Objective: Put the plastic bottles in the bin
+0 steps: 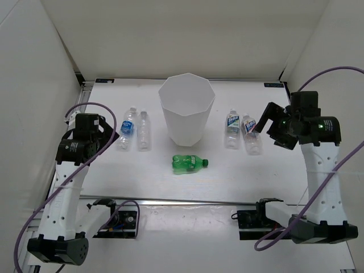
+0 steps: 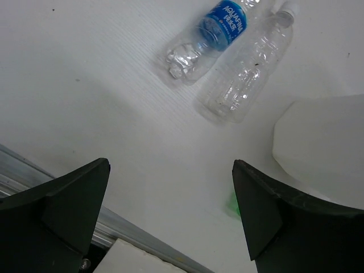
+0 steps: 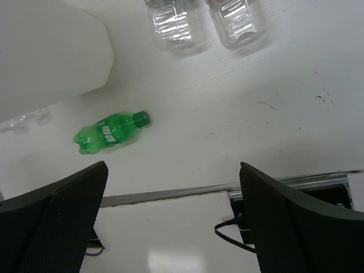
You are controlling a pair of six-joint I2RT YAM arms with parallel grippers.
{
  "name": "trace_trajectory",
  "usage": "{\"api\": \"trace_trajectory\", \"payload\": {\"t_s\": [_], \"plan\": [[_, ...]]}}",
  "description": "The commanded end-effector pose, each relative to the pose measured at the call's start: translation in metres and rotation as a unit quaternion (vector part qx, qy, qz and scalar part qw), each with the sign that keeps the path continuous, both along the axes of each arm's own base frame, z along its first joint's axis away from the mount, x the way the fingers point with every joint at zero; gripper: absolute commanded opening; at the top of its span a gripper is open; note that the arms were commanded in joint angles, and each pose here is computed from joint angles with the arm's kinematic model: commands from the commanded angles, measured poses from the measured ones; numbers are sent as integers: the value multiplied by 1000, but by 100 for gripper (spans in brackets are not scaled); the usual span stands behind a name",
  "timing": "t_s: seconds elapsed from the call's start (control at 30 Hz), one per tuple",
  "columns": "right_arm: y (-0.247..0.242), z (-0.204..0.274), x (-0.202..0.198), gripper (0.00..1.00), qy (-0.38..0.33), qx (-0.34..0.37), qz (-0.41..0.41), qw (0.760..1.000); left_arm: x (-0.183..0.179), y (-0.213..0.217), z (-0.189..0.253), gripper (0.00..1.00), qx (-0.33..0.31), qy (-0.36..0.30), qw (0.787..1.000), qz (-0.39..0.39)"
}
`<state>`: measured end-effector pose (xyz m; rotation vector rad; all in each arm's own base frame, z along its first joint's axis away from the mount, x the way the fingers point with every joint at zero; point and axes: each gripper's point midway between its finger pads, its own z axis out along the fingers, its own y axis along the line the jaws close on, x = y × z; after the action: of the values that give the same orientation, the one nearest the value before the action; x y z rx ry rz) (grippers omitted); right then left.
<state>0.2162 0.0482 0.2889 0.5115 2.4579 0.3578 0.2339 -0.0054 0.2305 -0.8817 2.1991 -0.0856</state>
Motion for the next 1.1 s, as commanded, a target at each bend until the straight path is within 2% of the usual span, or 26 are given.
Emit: {"api": "trace_trajectory", "payload": {"t_s": [0.0, 0.07, 0.2, 0.27, 0.4, 0.5, 0.6, 0.7, 1.07], "plan": [[-17, -11, 8, 100, 33, -69, -9, 997, -7, -1, 0, 100, -27, 17, 999, -1], [-29, -17, 16, 100, 59, -93, -40, 993, -8, -6, -3, 100, -43, 23, 999, -9], [-38, -46, 58, 100, 129, -134, -46, 982, -17, -19, -13, 100, -80, 47, 996, -13], [-38, -48, 74, 100, 139, -134, -56, 980, -19, -20, -13, 100, -84, 45, 995, -17], [-37, -82, 102, 100, 172, -135, -56, 974, -27, -21, -12, 100, -81, 47, 995, -28], [-28, -103, 107, 100, 197, -119, -33, 973, -39, -17, -17, 100, -72, 72, 995, -20], [-28, -111, 117, 100, 187, -121, -28, 975, -50, -14, -16, 100, -64, 73, 995, -20], [-29, -132, 121, 100, 208, -128, -16, 970, -56, -12, -15, 100, -60, 66, 996, -17], [-31, -203, 139, 100, 263, -123, -11, 957, -58, -7, -1, 100, -46, 52, 997, -20]]}}
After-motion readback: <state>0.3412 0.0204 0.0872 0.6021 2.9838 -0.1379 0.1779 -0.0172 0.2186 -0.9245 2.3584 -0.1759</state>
